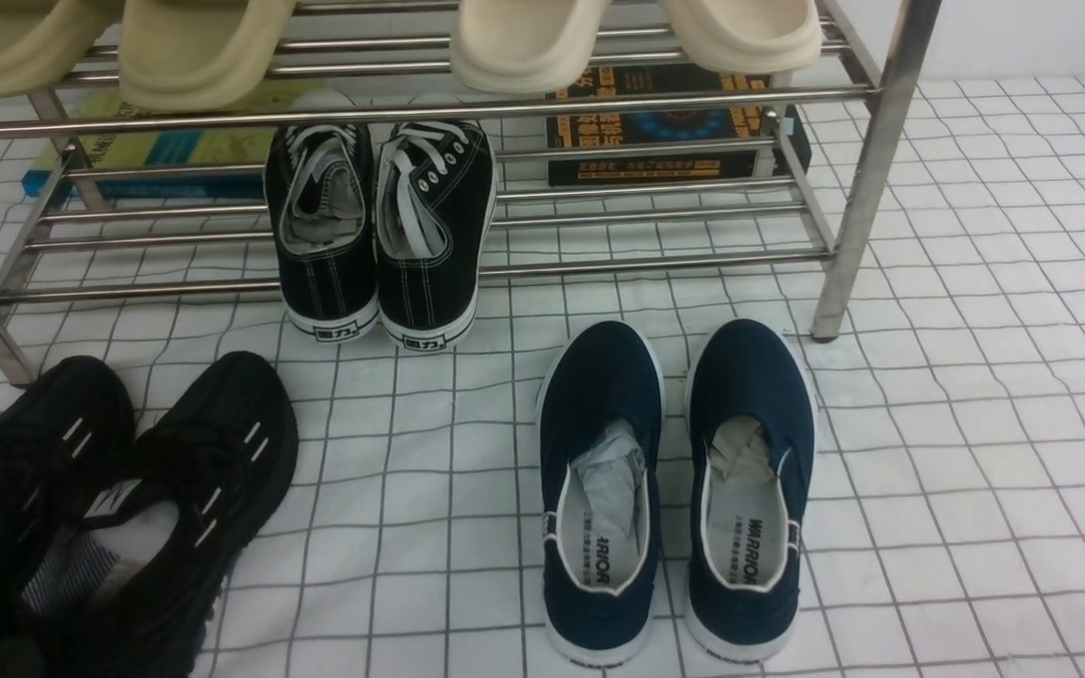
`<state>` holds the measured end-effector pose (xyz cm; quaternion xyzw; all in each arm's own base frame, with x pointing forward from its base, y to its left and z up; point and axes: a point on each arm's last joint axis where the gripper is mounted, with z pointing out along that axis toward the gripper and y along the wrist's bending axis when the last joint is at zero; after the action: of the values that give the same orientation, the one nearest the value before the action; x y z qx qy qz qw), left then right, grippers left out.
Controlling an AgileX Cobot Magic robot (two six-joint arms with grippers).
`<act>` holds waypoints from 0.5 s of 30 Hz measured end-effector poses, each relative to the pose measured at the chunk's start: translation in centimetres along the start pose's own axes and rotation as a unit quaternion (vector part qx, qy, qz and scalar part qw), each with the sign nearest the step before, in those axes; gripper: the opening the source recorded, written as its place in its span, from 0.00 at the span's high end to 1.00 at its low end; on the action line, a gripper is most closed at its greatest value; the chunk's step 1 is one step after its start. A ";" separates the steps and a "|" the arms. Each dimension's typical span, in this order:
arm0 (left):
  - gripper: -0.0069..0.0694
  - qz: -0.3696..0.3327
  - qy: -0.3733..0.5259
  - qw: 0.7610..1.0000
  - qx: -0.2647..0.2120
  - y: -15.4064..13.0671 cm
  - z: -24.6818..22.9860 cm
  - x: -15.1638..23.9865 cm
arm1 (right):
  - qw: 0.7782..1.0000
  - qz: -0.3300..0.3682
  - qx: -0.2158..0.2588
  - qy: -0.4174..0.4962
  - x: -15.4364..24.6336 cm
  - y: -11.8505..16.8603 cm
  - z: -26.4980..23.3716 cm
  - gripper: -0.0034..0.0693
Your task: Take the shoes off the shelf with your hand from the white checkered tablecloth.
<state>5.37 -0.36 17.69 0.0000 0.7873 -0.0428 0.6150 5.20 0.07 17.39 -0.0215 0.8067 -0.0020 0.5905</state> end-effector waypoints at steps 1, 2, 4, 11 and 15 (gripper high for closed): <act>0.88 -0.001 0.001 1.000 0.003 0.0 0.0 0.1 | 1.000 0.000 0.000 0.000 0.0 0.0 0.0 0.62; 0.88 -0.003 0.004 1.000 0.004 0.0 0.0 0.1 | 1.000 0.000 0.000 0.000 0.0 0.0 0.0 0.62; 0.88 -0.004 0.012 1.000 0.001 0.1 0.0 0.3 | 1.000 0.000 0.000 0.000 0.0 0.0 0.0 0.62; 0.87 -0.010 0.025 0.999 -0.018 0.3 0.0 0.5 | 1.000 0.000 0.000 0.000 0.0 0.0 0.0 0.62; 0.86 -0.016 0.024 0.999 -0.035 0.5 0.0 0.5 | 1.000 0.000 0.000 0.000 0.0 0.0 0.0 0.62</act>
<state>5.26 0.13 17.18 -0.0335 0.8029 -0.0250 0.5946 5.20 0.07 17.39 -0.0215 0.8067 -0.0020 0.5905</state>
